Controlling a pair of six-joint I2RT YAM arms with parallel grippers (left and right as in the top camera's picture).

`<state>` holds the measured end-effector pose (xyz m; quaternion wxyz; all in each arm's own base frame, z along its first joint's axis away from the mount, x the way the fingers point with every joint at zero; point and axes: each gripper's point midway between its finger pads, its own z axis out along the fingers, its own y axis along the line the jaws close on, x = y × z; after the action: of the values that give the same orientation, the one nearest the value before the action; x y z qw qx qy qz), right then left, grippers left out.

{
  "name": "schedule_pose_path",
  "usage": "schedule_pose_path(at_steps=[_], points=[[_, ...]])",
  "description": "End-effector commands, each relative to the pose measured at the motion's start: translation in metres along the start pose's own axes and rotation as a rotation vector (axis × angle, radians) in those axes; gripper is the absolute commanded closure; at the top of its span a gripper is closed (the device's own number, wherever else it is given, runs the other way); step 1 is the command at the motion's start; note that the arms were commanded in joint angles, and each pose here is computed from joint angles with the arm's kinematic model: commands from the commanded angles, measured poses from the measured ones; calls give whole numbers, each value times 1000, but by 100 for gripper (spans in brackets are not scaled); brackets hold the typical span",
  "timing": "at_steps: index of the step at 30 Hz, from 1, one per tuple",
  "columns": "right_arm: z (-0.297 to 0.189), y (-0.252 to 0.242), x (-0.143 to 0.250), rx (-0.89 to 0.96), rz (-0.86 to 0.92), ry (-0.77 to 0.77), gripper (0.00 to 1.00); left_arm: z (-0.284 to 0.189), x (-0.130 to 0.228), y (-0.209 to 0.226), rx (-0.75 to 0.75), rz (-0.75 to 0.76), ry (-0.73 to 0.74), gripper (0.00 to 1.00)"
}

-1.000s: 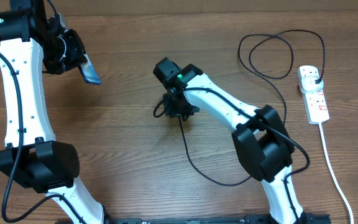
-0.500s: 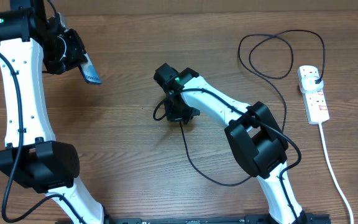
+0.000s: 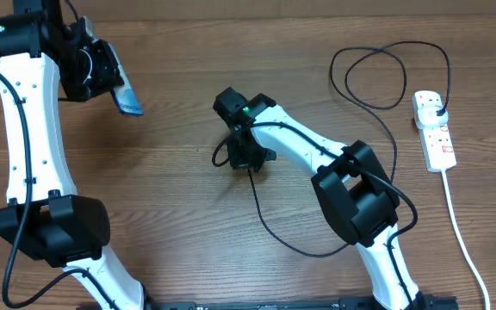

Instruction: Plug charger to phone and switch on socket

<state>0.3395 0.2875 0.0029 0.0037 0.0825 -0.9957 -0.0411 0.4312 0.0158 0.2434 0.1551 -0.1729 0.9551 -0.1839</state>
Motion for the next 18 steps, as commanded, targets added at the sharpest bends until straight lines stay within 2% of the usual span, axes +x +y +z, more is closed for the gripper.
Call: schedule_pose_path(at_steps=[1, 3, 4, 5, 6, 7, 10, 13, 14, 18], points=[[-23, 22, -5, -202, -57, 33, 96, -32, 9, -76, 428, 290, -28, 96], [-82, 48, -13, -478, -133, 4, 96, -64, 22, -122, 764, 451, -50, 96], [-107, 53, -15, -574, -159, -19, 96, -73, 26, -131, 843, 483, -60, 96], [-154, 58, -16, -729, -209, -68, 96, -85, 29, -140, 933, 513, -73, 96], [-168, 58, -15, -765, -216, -85, 96, -89, 29, -143, 962, 516, -75, 96], [-204, 55, -13, -836, -240, -138, 96, -94, 31, -146, 1001, 517, -75, 96], [-247, 55, -3, -884, -286, -218, 96, -100, 32, -150, 1039, 518, -74, 96], [-296, 62, 13, -917, -361, -334, 96, -121, 36, -160, 1180, 532, -81, 96], [-303, 66, 16, -927, -369, -350, 96, -129, 37, -163, 1229, 536, -82, 96], [-311, 84, 16, -944, -360, -371, 96, -127, 41, -169, 1238, 546, -66, 96]])
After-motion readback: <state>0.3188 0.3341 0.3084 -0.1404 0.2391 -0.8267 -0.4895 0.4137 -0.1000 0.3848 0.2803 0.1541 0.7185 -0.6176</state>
